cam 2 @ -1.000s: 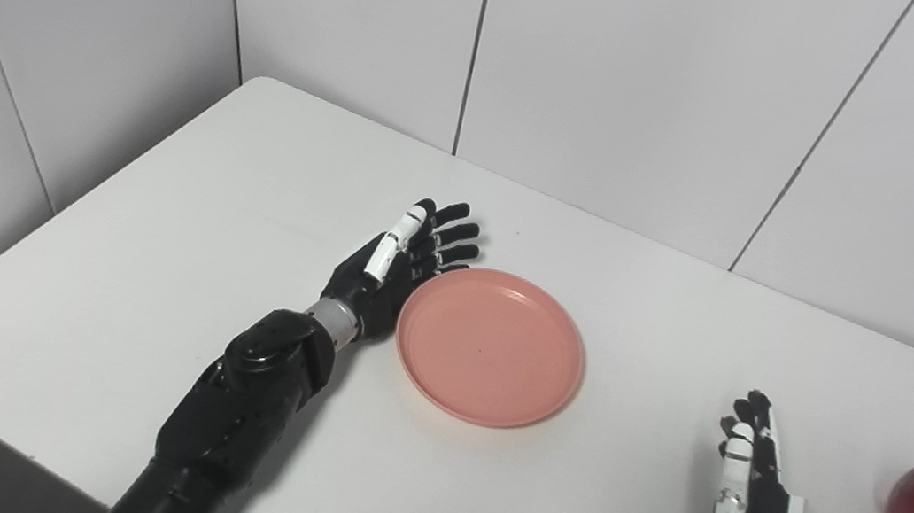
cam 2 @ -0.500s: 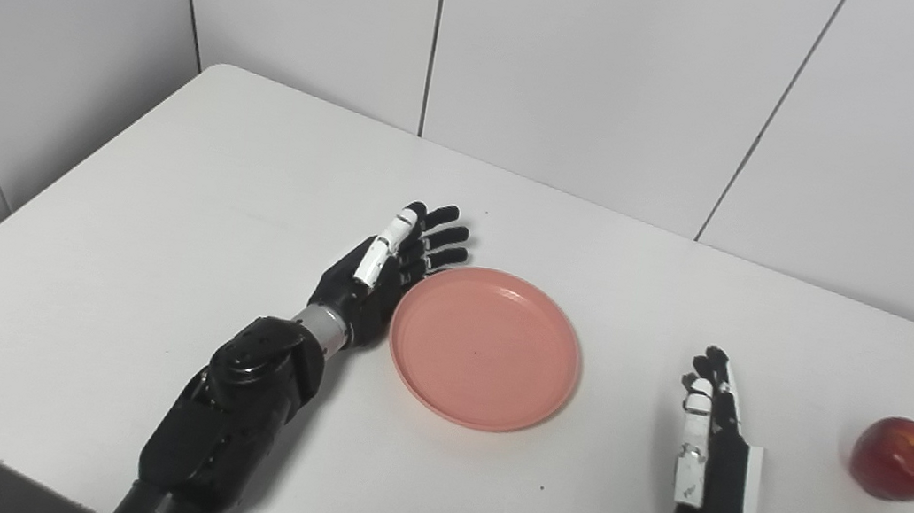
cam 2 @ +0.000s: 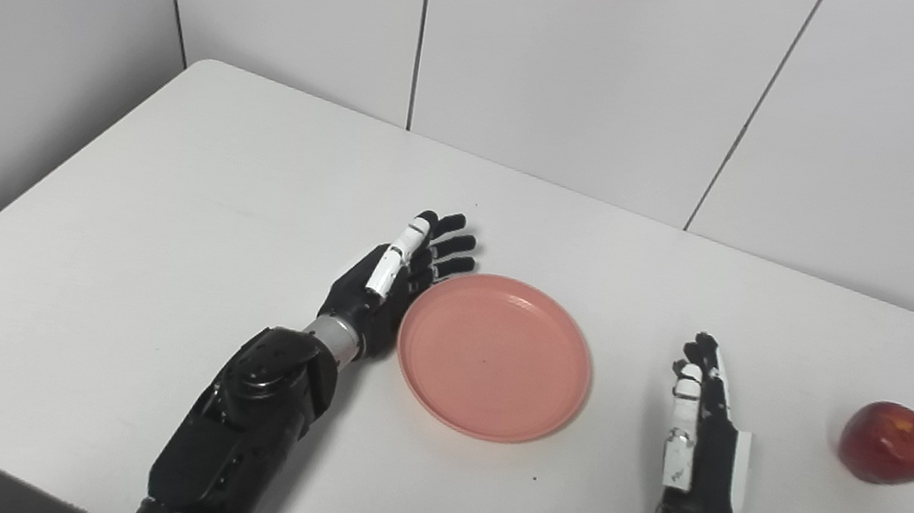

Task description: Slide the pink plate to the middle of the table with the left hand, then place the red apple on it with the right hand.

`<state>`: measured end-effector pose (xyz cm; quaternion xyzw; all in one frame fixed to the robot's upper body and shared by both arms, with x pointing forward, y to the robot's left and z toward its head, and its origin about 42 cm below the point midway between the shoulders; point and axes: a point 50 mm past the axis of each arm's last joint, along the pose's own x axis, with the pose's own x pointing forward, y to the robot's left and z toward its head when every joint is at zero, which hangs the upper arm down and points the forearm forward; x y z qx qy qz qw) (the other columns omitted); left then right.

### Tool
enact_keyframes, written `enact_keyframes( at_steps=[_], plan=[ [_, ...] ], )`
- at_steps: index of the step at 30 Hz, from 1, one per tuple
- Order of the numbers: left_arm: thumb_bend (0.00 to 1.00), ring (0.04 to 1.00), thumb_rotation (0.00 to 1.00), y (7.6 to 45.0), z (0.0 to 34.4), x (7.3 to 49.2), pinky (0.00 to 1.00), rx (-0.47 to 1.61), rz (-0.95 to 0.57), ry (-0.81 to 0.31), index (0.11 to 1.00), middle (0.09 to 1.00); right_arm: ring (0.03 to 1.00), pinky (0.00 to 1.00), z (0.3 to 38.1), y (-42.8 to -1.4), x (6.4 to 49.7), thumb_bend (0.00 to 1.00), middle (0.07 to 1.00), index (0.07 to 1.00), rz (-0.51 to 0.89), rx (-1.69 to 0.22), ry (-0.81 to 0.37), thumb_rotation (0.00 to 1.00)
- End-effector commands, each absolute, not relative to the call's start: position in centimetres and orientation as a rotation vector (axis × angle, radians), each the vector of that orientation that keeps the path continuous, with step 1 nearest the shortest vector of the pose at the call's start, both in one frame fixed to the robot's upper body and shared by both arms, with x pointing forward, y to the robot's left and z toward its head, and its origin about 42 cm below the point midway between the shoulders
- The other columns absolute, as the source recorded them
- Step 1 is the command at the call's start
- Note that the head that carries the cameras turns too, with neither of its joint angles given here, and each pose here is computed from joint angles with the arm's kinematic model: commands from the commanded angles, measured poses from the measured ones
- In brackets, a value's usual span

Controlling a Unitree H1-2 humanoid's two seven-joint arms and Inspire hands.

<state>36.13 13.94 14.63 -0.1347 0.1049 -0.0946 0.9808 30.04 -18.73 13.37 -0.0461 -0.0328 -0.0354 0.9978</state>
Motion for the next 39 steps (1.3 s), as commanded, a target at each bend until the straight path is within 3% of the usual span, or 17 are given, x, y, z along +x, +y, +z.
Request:
enact_keyframes(
  at_steps=[1, 19, 35, 39],
  plan=[
    [0.35, 0.875, 1.00, 13.0, 14.6, 35.9, 0.86, -0.260, -0.215, 0.239, 0.882, 0.887, 0.886, 0.89, 15.6, -18.0, 31.0, 0.15, 0.900, 0.902, -0.073, -0.090, -0.141, 1.00],
    [0.35, 0.889, 1.00, 13.0, 14.7, 35.6, 0.89, -0.218, -0.239, 0.220, 0.885, 0.899, 0.887, 0.90, 15.9, -17.0, 31.0, 0.13, 0.901, 0.902, -0.086, -0.076, -0.115, 1.00],
    [0.36, 0.882, 1.00, 16.5, 14.8, 35.4, 0.89, -0.192, -0.192, 0.123, 0.883, 0.896, 0.891, 0.86, 16.0, -17.1, 31.7, 0.16, 0.912, 0.909, -0.080, -0.158, -0.128, 1.00],
    [0.36, 0.874, 1.00, 17.3, 14.4, 35.5, 0.88, -0.204, -0.175, 0.124, 0.879, 0.889, 0.870, 0.81, 16.3, -17.6, 32.0, 0.24, 0.903, 0.904, -0.072, -0.254, -0.139, 1.00]
  ],
)
